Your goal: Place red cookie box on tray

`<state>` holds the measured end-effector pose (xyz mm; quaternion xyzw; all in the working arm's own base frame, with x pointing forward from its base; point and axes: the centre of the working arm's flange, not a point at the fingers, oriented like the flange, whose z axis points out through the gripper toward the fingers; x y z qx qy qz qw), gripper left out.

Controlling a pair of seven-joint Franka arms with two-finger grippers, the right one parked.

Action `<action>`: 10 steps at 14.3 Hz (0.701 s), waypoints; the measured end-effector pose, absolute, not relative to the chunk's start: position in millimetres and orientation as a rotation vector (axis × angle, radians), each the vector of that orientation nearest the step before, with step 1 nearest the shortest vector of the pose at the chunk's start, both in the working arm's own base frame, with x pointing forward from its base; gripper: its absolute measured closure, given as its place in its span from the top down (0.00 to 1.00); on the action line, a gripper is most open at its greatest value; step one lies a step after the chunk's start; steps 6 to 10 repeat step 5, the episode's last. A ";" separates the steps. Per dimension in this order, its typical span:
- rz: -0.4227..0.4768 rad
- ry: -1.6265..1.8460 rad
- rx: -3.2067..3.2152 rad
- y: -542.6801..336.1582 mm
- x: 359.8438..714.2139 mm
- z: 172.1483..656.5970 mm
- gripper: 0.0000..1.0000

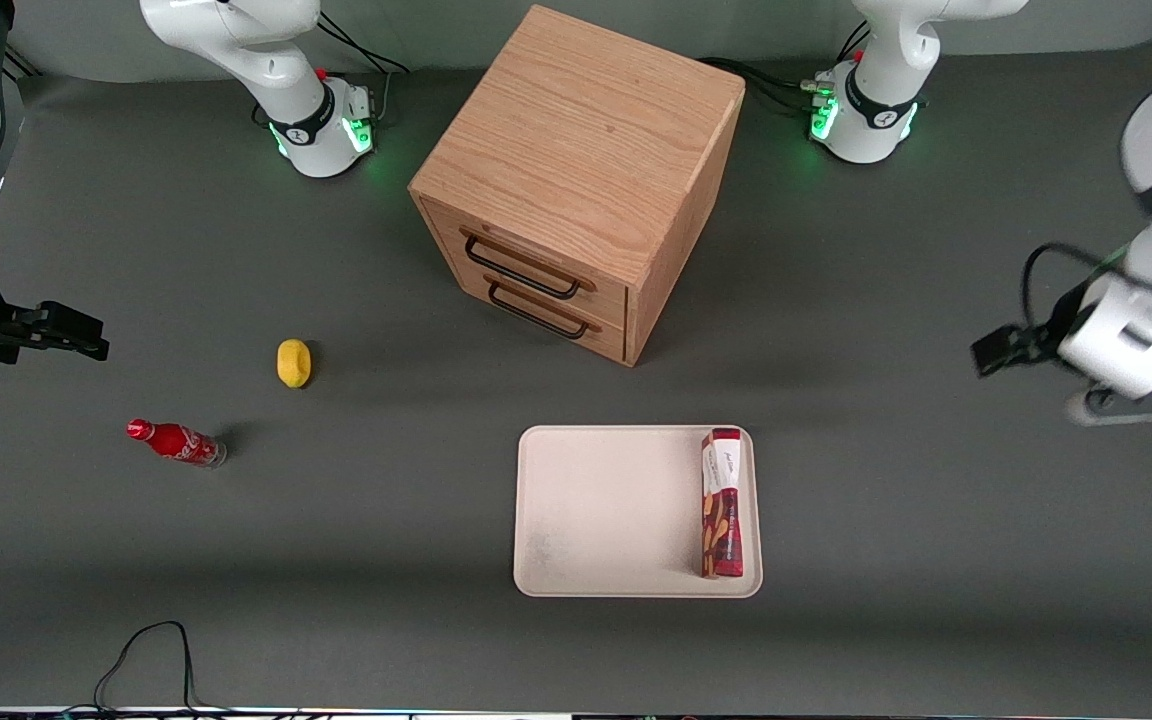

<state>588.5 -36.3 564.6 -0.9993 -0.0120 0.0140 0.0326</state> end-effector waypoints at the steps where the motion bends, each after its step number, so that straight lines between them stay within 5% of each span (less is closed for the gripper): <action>1: 0.047 -0.025 -3.075 -26.8 576.1 574.4 1.00; 10: 0.074 -0.017 -3.096 -20.4 544.9 594.3 1.00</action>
